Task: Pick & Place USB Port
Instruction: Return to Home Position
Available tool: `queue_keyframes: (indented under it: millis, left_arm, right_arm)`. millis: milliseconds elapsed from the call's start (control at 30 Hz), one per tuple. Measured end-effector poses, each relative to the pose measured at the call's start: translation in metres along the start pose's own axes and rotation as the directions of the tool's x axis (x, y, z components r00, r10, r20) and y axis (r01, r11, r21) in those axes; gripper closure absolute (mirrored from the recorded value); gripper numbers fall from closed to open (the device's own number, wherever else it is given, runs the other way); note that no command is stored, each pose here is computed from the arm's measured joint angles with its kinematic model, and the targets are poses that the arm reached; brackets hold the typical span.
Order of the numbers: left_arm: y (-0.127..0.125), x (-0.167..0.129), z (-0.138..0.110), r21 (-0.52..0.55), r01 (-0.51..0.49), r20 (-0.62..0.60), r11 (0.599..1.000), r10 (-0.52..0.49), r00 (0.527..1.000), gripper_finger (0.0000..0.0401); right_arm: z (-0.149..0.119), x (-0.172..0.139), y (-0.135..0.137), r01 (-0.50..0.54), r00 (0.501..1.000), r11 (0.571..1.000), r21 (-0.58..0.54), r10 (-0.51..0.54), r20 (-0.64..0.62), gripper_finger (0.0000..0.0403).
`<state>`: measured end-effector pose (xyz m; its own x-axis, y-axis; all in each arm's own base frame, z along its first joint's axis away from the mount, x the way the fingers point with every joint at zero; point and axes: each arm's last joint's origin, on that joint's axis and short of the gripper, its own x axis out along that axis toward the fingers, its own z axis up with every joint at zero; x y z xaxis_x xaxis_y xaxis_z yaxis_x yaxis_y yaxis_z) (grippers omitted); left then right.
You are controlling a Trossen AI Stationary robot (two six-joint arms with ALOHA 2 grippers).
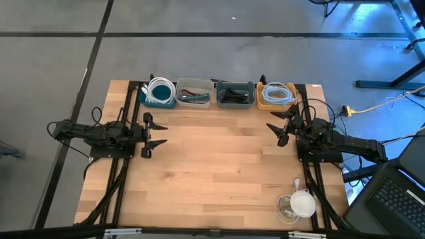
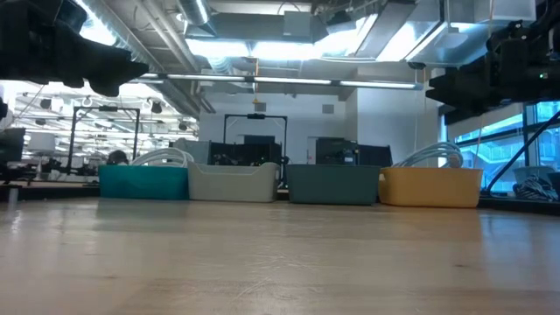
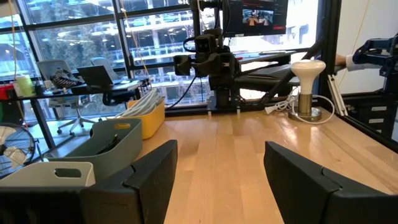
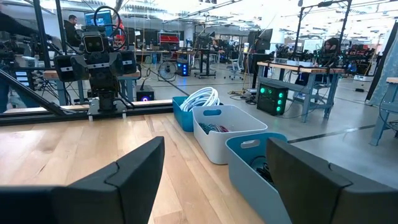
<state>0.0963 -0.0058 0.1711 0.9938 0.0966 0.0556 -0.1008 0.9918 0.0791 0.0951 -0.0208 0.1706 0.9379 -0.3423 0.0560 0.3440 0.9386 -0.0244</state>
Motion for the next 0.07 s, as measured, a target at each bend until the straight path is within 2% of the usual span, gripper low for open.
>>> queue_keyframes:
  millis: [67]
  left_arm:
    - [0.0000, 0.0000, 0.0000, 0.000, 0.000, 0.000, 1.000, 0.000, 1.000, 0.0170]
  right_arm:
    - [0.0000, 0.0000, 0.0000, 0.000, 1.000, 1.000, 0.000, 0.000, 0.000, 0.0120]
